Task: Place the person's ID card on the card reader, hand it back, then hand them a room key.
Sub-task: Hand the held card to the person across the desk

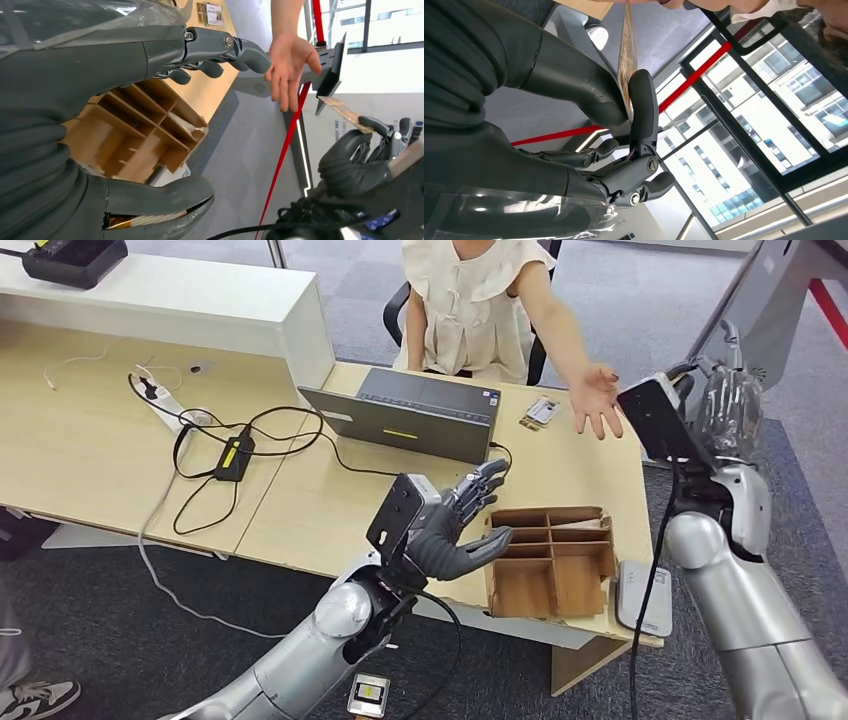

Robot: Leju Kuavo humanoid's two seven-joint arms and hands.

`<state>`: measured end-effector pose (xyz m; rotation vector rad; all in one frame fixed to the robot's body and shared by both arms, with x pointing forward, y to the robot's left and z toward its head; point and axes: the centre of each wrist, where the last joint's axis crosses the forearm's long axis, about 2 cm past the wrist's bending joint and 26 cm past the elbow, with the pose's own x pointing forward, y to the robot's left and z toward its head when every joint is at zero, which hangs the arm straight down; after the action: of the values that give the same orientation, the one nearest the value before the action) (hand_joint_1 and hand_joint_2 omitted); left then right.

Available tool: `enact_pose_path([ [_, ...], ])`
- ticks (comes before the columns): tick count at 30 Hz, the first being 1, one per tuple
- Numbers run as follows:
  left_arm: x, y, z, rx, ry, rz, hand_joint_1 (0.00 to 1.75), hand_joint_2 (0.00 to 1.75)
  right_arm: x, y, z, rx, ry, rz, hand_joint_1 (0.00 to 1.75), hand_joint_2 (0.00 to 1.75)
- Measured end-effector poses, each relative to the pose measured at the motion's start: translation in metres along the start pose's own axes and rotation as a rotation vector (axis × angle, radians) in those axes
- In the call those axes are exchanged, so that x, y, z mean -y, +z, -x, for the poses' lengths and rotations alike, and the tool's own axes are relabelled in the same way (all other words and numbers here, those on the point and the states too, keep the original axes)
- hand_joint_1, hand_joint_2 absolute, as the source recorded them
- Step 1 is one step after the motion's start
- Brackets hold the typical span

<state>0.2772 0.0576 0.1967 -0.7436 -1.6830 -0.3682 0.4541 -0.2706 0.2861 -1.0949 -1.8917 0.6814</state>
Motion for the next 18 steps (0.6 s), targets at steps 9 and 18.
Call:
enact_pose_path([
  [9, 0.001, -0.003, 0.002, -0.025, 0.002, -0.003, 0.0, 1.75, -0.013, -0.029, -0.008, -0.113, 0.004, -0.097, 1.75, 1.75],
  [18, 0.0, -0.002, 0.003, -0.033, -0.003, -0.018, 0.0, 1.75, -0.033, -0.026, -0.017, -0.148, 0.007, -0.169, 1.75, 1.75],
])
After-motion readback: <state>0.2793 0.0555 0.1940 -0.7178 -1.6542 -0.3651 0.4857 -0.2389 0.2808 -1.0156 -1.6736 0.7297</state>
